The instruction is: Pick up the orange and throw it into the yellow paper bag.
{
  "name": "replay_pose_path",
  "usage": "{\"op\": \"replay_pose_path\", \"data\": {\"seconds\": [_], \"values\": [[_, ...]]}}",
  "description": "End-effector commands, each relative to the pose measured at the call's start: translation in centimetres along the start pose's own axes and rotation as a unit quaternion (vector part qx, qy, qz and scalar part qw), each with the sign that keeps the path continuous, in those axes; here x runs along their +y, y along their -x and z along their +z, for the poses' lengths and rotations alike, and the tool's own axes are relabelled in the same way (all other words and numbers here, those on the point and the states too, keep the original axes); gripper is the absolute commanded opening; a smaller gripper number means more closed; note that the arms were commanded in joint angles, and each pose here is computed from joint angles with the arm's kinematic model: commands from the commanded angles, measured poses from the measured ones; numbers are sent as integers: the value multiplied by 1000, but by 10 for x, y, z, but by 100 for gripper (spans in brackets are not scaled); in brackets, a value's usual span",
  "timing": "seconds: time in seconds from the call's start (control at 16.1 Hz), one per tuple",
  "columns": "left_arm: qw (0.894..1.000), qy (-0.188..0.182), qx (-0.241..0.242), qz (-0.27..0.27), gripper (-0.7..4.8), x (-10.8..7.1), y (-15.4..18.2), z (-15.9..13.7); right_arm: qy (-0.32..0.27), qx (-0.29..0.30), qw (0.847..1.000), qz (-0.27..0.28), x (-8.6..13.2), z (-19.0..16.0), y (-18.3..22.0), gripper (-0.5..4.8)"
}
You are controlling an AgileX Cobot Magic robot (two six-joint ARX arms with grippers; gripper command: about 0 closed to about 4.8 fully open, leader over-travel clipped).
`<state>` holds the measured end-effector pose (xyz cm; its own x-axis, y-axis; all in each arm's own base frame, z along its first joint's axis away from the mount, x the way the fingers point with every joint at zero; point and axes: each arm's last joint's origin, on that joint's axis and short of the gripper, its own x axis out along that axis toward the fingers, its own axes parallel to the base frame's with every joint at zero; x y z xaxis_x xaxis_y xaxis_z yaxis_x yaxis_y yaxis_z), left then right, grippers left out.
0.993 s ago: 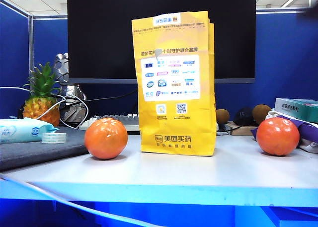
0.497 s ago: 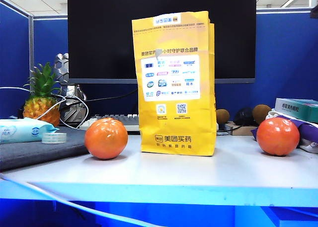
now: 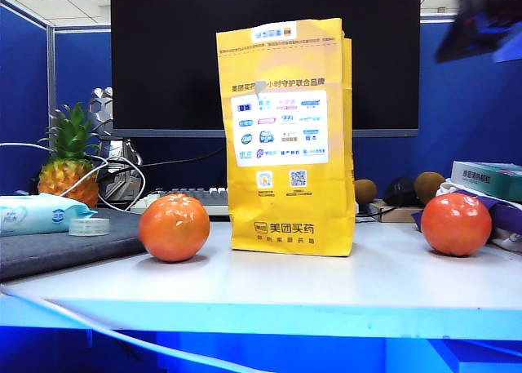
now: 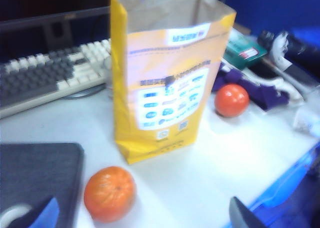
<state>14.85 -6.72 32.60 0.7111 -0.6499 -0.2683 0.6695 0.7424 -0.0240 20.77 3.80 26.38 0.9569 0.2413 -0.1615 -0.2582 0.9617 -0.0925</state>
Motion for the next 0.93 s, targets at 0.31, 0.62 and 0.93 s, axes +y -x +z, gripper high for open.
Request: {"op": "replay_pose_path", "data": {"seconds": [0.31, 0.62, 0.93], "values": [[996, -89, 21, 22, 479, -79, -31, 15, -5, 67, 995, -79, -27, -17, -28, 479], [989, -126, 48, -61, 479, -101, -75, 36, -50, 149, 987, -36, -29, -42, -45, 479], [984, -99, 58, -139, 479, -81, -95, 41, -82, 197, 977, 5, -37, -50, -79, 479]]}}
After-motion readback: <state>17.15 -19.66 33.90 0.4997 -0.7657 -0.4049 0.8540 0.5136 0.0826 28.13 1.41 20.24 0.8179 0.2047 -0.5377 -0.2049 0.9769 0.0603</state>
